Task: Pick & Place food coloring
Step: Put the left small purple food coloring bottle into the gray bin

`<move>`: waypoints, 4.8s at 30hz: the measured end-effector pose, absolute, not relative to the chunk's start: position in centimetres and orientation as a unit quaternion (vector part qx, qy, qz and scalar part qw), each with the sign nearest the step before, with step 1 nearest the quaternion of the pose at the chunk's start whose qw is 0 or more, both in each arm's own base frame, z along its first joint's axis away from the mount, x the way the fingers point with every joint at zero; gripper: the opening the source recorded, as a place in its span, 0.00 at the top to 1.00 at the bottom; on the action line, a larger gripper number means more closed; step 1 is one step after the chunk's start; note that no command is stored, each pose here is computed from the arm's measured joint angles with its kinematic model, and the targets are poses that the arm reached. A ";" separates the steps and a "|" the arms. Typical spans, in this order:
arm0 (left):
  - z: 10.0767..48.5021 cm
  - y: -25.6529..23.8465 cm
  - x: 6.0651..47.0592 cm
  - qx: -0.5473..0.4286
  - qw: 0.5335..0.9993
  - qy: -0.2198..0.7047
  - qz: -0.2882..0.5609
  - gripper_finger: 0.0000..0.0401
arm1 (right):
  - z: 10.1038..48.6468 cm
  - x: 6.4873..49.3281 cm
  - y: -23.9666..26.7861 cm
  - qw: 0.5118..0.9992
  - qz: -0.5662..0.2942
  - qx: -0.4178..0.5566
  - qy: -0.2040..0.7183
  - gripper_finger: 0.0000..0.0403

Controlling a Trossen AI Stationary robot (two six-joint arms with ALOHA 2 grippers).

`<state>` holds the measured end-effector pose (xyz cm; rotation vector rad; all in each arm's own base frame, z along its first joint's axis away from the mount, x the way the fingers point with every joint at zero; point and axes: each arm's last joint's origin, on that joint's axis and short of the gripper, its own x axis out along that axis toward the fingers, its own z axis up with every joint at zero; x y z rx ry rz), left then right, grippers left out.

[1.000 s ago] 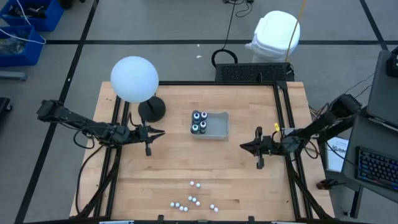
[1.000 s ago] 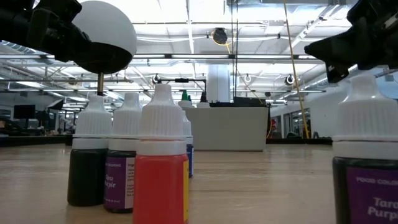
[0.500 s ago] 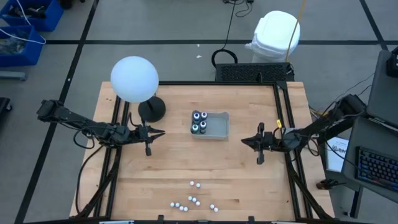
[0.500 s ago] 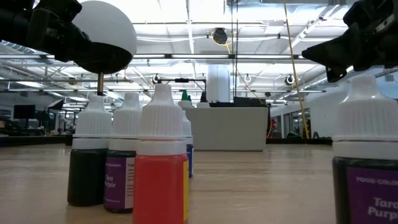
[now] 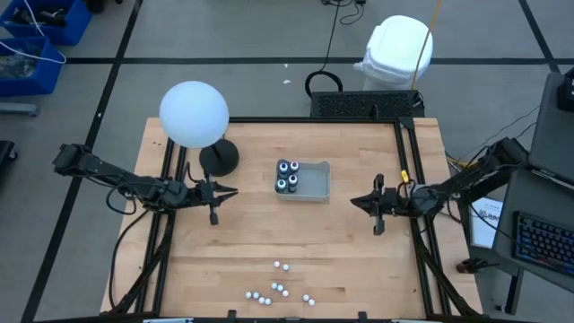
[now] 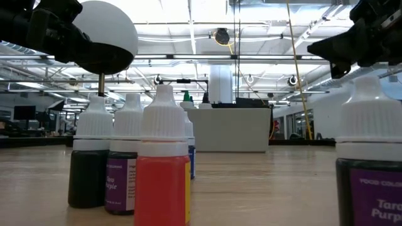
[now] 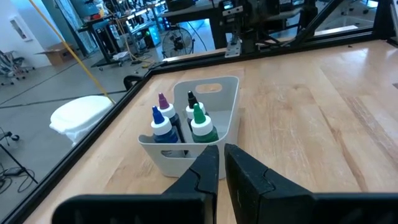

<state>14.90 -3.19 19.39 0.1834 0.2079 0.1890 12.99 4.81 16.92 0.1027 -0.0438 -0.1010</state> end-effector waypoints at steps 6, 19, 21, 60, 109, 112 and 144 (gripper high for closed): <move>19.4 -3.2 14.9 0.091 0.986 0.103 0.094 0.91 | 17.4 12.6 4.6 0.998 -0.028 0.053 -0.033 1.00; 19.4 -3.2 14.9 0.092 0.986 0.105 0.094 0.91 | 17.8 11.7 3.4 0.996 -0.060 0.056 -0.043 1.00; 19.3 -3.2 14.9 0.094 0.985 0.109 0.094 0.91 | 17.7 11.6 3.3 0.996 -0.060 0.058 -0.037 1.00; 19.2 -3.2 14.9 0.096 0.985 0.110 0.096 0.91 | 17.7 9.0 3.5 0.986 0.158 0.006 -0.051 1.00; 19.1 -21.5 18.5 0.073 0.996 0.049 -0.013 0.99 | 18.4 9.0 3.2 0.991 0.094 -0.020 -0.090 1.00; 18.7 -22.8 18.8 0.056 0.997 0.053 -0.012 0.98 | 18.4 9.0 3.2 0.991 0.094 -0.020 -0.090 1.00; 10.6 -27.2 19.0 -0.026 0.989 0.141 -0.043 0.74 | 18.6 8.9 3.2 0.991 0.093 -0.017 -0.099 1.00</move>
